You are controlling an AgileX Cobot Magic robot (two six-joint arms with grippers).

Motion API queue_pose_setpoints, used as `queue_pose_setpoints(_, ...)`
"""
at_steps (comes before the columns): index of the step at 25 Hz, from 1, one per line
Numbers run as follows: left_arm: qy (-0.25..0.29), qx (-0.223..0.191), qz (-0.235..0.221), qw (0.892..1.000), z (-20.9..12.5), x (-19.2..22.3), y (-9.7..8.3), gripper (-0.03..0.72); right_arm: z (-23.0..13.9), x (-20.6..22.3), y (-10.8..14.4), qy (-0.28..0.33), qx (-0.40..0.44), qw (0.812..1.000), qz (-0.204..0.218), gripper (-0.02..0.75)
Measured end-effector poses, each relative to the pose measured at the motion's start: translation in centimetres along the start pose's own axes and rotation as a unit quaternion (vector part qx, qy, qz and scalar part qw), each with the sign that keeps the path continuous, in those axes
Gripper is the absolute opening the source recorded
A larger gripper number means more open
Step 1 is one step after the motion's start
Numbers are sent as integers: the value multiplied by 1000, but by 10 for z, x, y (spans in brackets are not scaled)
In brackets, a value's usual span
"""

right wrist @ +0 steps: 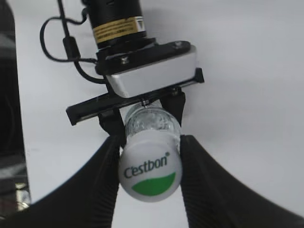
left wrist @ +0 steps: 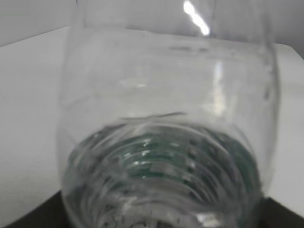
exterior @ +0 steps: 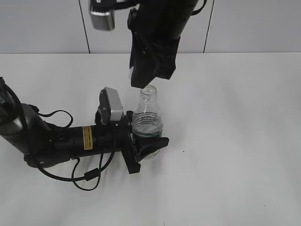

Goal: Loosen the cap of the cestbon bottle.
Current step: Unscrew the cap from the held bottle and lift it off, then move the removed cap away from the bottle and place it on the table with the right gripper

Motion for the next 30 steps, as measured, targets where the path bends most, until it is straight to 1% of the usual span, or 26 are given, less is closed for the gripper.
queue_pose_setpoints(2,0,0,0,1000,0,0,0,400,1,-13,2,-6,92,996,-14,295)
queue_pose_setpoints(3,0,0,0,1000,0,0,0,400,-1,-18,1,-4,138,990,-26,295)
queue_pose_setpoints(5,0,0,0,1000,0,0,0,400,-4,-32,0,-1,204,977,-56,295)
queue_pose_setpoints(7,0,0,0,1000,0,0,0,400,-7,-45,-1,-2,259,962,-83,295)
queue_pose_setpoints(10,0,0,0,1000,0,0,0,400,-14,-58,-5,-4,315,942,-116,295)
queue_pose_setpoints(13,1,0,1,1000,0,0,0,400,-28,-59,-14,1,384,914,-131,295)
queue_pose_setpoints(16,1,0,1,1000,0,0,0,400,-50,-53,-23,18,434,891,-131,295)
queue_pose_setpoints(22,1,0,1,1000,0,0,0,400,-99,-34,-31,59,505,855,-100,295)
queue_pose_setpoints(25,1,0,1,1000,0,0,0,400,-129,-17,-25,86,541,834,-67,295)
queue_pose_setpoints(26,1,0,1,1000,0,0,0,400,-138,-12,-22,89,549,828,-64,295)
queue_pose_setpoints(30,0,-1,1,1000,0,0,0,400,-166,12,-13,86,566,816,-74,295)
Point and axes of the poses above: a point on each arm's last joint axis where the gripper is mounted, x pointing out along that axis toward the gripper, y along the wrist's bending axis when the last joint is at zero, z = x × y, the point moved 3 cm from there along x, pointing out along that axis toward the gripper, and after that the axes turned 15 degrees about x, right-handed, at the moved point
